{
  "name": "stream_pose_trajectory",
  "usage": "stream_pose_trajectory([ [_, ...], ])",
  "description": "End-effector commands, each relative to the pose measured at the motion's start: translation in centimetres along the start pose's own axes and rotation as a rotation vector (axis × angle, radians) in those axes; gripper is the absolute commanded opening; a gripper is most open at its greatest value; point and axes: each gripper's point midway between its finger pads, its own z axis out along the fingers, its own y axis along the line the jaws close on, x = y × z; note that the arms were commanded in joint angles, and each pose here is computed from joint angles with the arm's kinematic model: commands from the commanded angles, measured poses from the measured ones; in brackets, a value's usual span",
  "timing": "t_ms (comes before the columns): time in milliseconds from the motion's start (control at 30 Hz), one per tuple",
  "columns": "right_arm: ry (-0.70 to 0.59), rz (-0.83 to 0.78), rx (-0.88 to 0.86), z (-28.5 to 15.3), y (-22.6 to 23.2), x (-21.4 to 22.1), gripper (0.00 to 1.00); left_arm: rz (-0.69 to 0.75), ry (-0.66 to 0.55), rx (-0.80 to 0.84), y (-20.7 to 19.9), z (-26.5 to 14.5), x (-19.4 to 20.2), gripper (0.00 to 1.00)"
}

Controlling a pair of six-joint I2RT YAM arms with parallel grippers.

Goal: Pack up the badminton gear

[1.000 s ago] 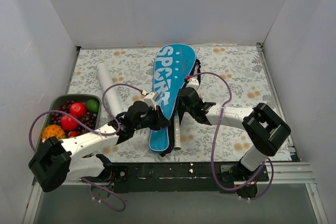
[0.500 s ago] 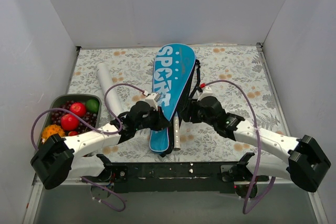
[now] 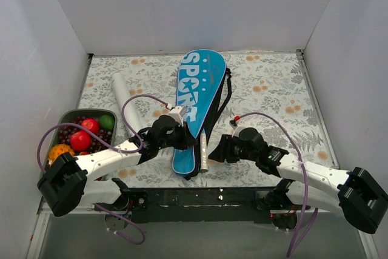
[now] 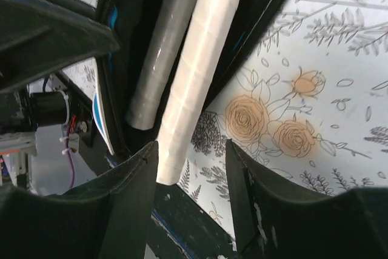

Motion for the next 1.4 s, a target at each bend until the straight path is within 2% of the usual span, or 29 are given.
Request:
stream_pose_trajectory([
  [0,0.027,0.039,-0.122,0.4,2.0,1.1,0.55,0.026,-0.071,0.031,-1.8,-0.1,-2.8,0.0],
  [333,0.035,0.074,-0.201,1.8,3.1,2.0,0.51,0.033,-0.064,0.033,-2.1,0.2,-3.1,0.0],
  [533,0.039,0.1,-0.23,2.2,3.1,2.6,0.42,0.033,-0.062,0.03,-2.0,0.1,-3.0,0.0],
  [667,0.043,0.132,-0.276,2.4,3.5,2.8,0.29,0.03,-0.063,0.034,-2.1,0.1,-3.0,0.0],
  [933,0.045,0.158,-0.314,3.2,3.7,3.0,0.28,0.013,-0.062,0.06,-2.7,-0.2,-3.0,0.0],
  [1367,0.01,0.141,-0.437,6.2,7.0,1.7,0.28,-0.017,-0.04,0.098,-3.1,0.0,-1.9,0.0],
])
